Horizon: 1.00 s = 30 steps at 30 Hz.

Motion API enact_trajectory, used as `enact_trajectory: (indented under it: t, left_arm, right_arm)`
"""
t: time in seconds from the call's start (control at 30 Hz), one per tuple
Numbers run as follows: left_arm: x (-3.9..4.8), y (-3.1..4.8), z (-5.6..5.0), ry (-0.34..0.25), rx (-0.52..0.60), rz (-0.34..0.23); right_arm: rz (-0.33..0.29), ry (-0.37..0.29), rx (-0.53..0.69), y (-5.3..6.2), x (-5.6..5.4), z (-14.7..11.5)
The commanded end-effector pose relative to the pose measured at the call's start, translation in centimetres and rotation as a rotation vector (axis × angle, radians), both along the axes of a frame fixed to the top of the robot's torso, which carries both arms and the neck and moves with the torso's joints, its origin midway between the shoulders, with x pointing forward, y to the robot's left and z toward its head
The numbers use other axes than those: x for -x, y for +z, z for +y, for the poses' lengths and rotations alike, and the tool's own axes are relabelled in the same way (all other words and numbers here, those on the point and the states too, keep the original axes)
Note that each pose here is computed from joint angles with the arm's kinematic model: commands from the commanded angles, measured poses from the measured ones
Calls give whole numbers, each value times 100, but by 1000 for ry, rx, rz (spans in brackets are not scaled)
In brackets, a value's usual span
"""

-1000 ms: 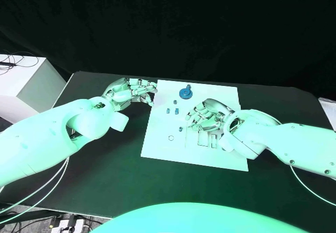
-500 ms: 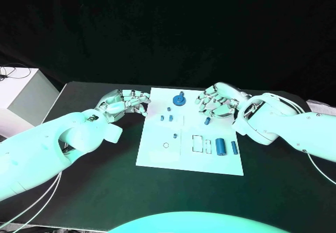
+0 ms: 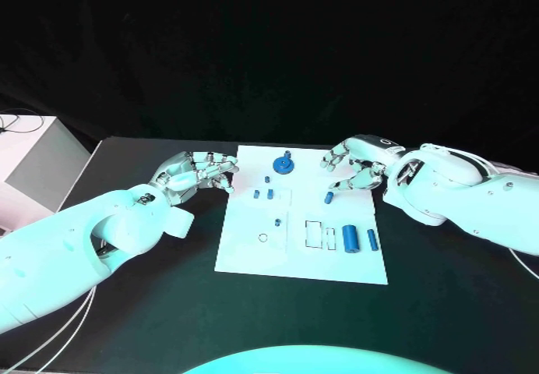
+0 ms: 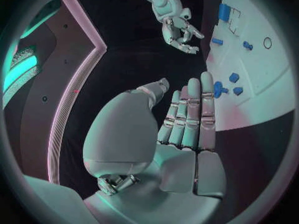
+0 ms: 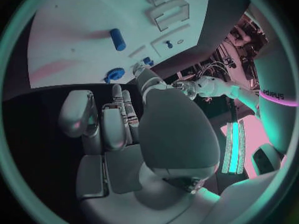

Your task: Assemble the parts on the task board

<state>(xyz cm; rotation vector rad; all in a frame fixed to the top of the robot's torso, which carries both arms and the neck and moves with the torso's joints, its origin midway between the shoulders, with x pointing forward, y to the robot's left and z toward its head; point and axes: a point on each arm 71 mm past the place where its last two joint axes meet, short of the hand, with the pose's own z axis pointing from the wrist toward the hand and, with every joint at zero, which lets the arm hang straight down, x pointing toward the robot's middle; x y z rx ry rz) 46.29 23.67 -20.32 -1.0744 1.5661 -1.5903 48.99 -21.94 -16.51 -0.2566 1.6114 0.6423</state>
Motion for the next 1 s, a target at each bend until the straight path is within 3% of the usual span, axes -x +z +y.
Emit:
enact_trajectory:
  t: [0.03, 0.47, 1.0]
  left_arm:
    - [9, 14, -25, -21, 16, -21]
    - [11, 13, -19, -20, 15, -20]
    - [12, 12, -9, -16, 12, -17]
  right_arm:
    - [7, 27, 136, -58, -5, 16]
    - [36, 24, 235, -184, -38, 71]
    - [74, 34, 253, -311, -2, 130]
